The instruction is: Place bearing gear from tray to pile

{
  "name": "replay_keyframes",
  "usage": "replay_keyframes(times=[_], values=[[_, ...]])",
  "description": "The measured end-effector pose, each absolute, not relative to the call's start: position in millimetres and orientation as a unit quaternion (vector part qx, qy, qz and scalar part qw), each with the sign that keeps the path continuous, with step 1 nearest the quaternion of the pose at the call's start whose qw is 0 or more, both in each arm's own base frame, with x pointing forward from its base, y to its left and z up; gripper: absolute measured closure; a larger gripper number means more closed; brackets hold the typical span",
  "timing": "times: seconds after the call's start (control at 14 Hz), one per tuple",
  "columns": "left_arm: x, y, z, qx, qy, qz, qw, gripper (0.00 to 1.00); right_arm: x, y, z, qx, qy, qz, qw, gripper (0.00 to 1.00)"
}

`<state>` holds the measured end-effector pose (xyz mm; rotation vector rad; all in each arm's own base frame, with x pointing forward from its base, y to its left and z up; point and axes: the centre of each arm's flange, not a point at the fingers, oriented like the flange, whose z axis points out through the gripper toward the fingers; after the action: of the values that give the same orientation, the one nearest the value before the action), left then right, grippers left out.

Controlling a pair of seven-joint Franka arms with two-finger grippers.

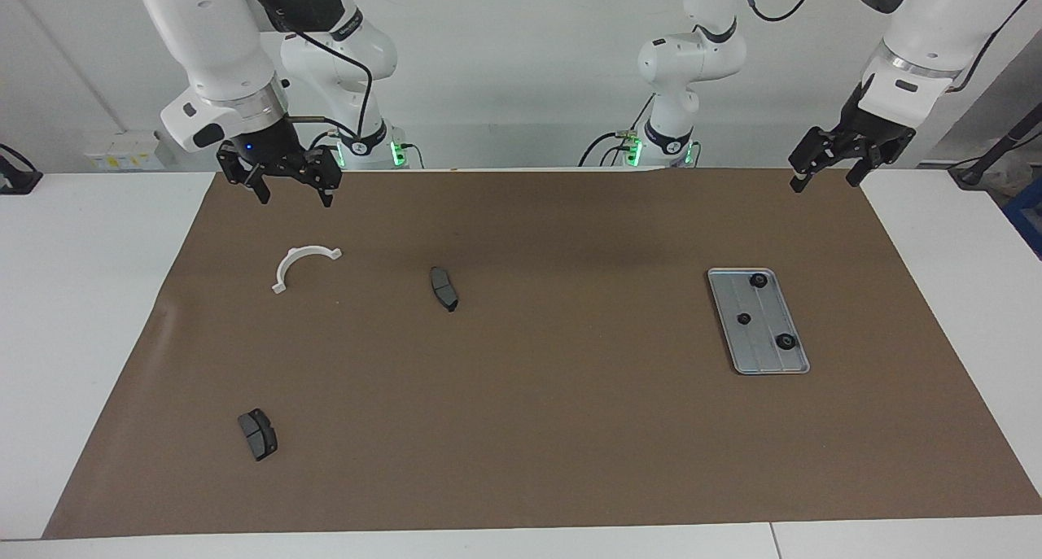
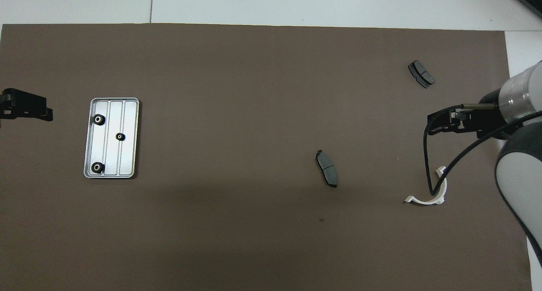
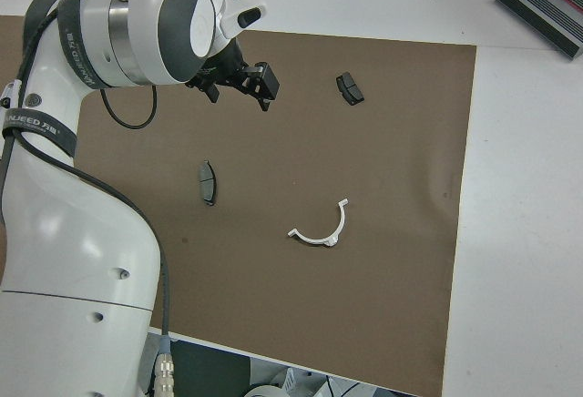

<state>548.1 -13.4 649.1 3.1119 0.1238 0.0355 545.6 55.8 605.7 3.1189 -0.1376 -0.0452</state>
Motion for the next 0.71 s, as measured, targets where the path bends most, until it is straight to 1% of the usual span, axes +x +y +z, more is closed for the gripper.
replay_keyframes(times=[0.21, 0.71], values=[[548.2, -7.7, 649.1, 0.999, 0.042, 0.013, -0.008, 0.0, 545.6, 55.8, 605.7, 0.999, -0.044, -0.014, 0.01, 0.0], [548.6, -11.1, 643.3, 0.999, 0.037, 0.004, -0.01, 0.0, 545.6, 55.8, 605.7, 0.999, -0.044, -0.014, 0.01, 0.0]])
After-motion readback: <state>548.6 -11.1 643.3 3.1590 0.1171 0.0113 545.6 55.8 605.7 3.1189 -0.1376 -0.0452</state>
